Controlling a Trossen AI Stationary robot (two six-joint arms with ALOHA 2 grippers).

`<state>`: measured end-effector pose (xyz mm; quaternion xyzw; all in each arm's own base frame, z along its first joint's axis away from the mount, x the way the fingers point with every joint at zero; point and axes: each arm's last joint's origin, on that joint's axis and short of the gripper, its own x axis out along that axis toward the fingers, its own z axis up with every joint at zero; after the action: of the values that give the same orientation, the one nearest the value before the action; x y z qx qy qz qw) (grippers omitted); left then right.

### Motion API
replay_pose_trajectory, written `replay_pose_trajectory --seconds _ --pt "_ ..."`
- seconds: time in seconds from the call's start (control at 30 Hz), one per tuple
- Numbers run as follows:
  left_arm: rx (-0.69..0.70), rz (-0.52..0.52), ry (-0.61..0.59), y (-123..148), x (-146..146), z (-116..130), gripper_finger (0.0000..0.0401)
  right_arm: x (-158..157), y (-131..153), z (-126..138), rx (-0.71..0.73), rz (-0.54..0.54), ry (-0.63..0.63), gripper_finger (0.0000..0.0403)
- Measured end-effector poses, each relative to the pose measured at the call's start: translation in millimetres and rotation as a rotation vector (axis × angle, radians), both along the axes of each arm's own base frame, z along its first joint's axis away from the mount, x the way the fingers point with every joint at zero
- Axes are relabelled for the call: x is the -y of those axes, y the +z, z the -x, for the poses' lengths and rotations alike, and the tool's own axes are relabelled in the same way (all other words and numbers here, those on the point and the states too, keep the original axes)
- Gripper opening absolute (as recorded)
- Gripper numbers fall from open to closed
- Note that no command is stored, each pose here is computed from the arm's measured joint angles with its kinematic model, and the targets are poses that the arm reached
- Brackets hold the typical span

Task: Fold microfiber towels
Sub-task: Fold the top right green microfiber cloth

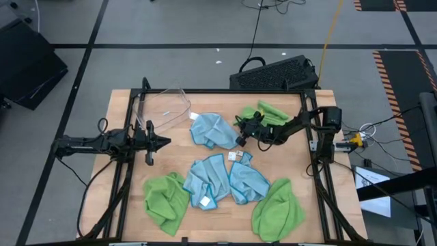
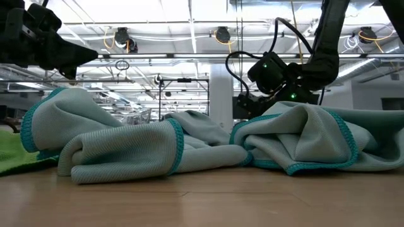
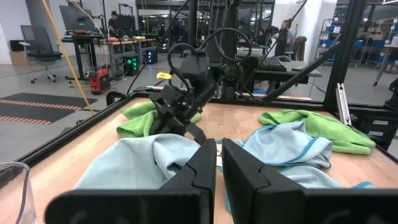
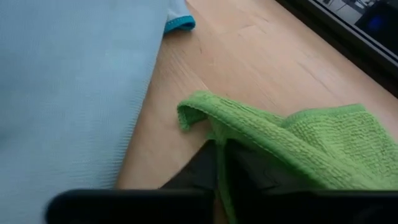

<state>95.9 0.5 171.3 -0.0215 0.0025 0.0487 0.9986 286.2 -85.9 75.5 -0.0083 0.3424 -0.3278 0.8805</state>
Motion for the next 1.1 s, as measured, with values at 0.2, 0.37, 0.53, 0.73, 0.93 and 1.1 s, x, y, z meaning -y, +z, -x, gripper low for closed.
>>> replay_pose_trajectory --seconds 0.2,0.37,0.53,0.73,0.93,1.1 --pt "0.002 0.018 0.000 0 0 0 0.0031 -11 19 1 0.011 0.011 0.053 0.0006" --pt "0.004 0.037 0.000 0 0 0 0.0031 -21 49 7 0.024 0.001 0.095 0.0002" --pt "0.009 0.039 0.001 0 0 0 0.0031 -34 78 17 0.056 -0.023 0.154 0.0001" --pt "0.054 0.025 0.040 4 -1 0 0.0031 -50 108 25 0.156 -0.017 0.223 0.0000" --pt "0.150 0.050 0.077 14 -2 -1 0.0031 -61 129 31 0.232 0.004 0.273 0.0000" --pt "0.140 0.090 0.074 14 -2 -12 0.0031 -67 136 33 0.266 -0.022 0.356 0.0000"
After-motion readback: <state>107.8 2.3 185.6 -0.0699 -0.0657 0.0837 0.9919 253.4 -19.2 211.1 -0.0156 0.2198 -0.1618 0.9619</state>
